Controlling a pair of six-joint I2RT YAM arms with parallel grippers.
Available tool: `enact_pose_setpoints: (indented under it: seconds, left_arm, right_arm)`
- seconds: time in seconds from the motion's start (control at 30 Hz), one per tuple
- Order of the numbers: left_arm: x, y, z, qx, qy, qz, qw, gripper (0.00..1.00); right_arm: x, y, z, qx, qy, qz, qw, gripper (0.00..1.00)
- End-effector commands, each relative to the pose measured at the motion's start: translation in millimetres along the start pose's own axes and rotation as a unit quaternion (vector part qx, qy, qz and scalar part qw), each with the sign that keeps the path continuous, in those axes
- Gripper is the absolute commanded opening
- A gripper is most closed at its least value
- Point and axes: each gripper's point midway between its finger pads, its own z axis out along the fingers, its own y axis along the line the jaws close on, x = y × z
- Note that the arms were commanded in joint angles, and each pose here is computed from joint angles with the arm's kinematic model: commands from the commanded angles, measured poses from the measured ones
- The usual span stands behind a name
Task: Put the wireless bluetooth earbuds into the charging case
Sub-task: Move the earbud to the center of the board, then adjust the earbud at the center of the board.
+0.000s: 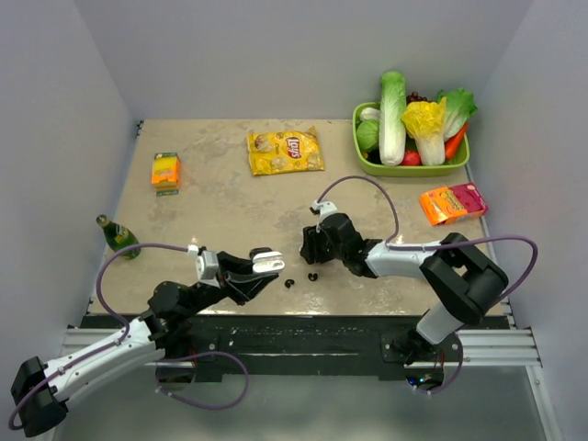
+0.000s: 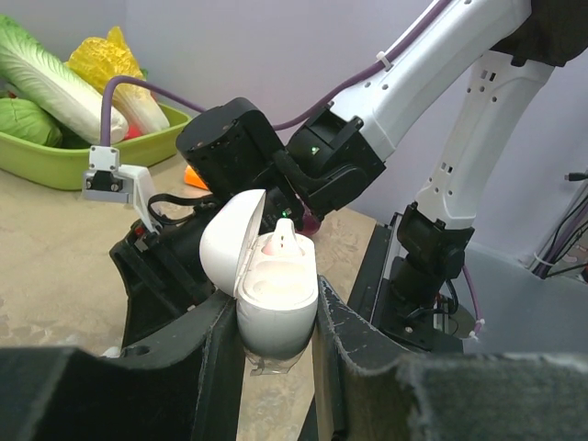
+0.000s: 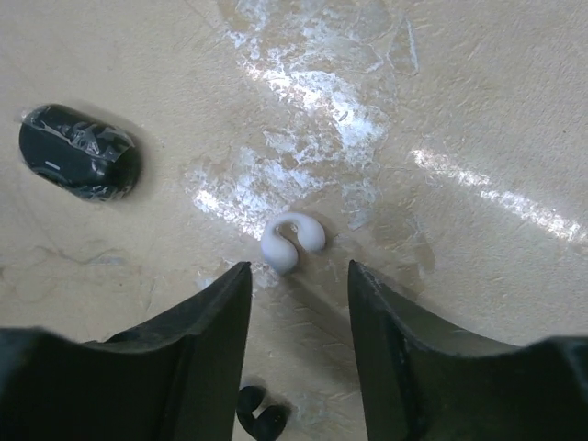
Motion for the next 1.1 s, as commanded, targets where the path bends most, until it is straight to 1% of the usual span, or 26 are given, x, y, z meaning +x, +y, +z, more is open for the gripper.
enact_pose_setpoints:
  seconds: [0.0,0.03,0.13,0.27,0.37,0.4,0.47,0.57,0.6,0.67,0.8,1.07]
  left_arm:
    - [-16.0,-2.8,2.7,0.005,-0.032,0.006,0.999,0.00]
    - [-16.8,-2.5,2.8,0.004,-0.033,0.007,0.999,0.00]
    - [-17.5,-2.3,3.2,0.004,-0.035,0.008,0.999,0.00]
    - [-17.1,-2.2,4.2,0.005,-0.034,0.008,0.999,0.00]
    - [-15.7,-1.5,4.9,0.004,-0.032,0.008,0.999,0.00]
    - [-16.7,-1.9,5.0,0.005,-0.035,0.009,0.999,0.00]
    - [-15.6,-1.7,4.7,0.005,-0.034,0.007,0.999,0.00]
    - [-15.8,-2.0,4.1,0.005,-0.035,0.006,0.999,0.00]
    - [-15.3,-1.6,3.8,0.004,-0.035,0.005,0.999,0.00]
    - [-13.6,-1.2,3.1,0.004,-0.033,0.004,0.999,0.00]
    - [-12.5,-1.0,2.8,0.003,-0.032,0.004,0.999,0.00]
    - [-9.9,-0.4,1.5,0.002,-0.029,0.003,1.000,0.00]
  right_arm:
    - [-32.1,9.0,-10.2,-0.007,-0.040,-0.006,0.999,0.54]
    - [-38.3,12.7,-14.9,-0.012,-0.050,-0.005,0.999,0.57]
    - [-49.3,17.1,-22.9,-0.018,-0.063,-0.004,0.998,0.61]
    - [-54.9,19.0,-25.4,-0.018,-0.064,-0.005,0.998,0.61]
    - [-53.5,20.1,-21.2,-0.016,-0.055,0.002,0.998,0.54]
    - [-56.3,21.7,-20.4,-0.017,-0.057,0.006,0.998,0.45]
    - [-54.3,22.3,-17.8,-0.019,-0.053,0.018,0.998,0.37]
    - [-48.1,20.5,-17.9,-0.018,-0.048,0.025,0.998,0.18]
    - [-41.6,17.2,-17.6,-0.012,-0.043,0.025,0.999,0.08]
    - [-34.3,9.2,-17.4,0.004,-0.035,0.028,0.999,0.01]
    - [-19.3,-3.8,-13.4,0.031,-0.021,0.027,0.999,0.00]
    - [-1.8,-15.0,3.5,0.051,0.006,0.020,0.998,0.00]
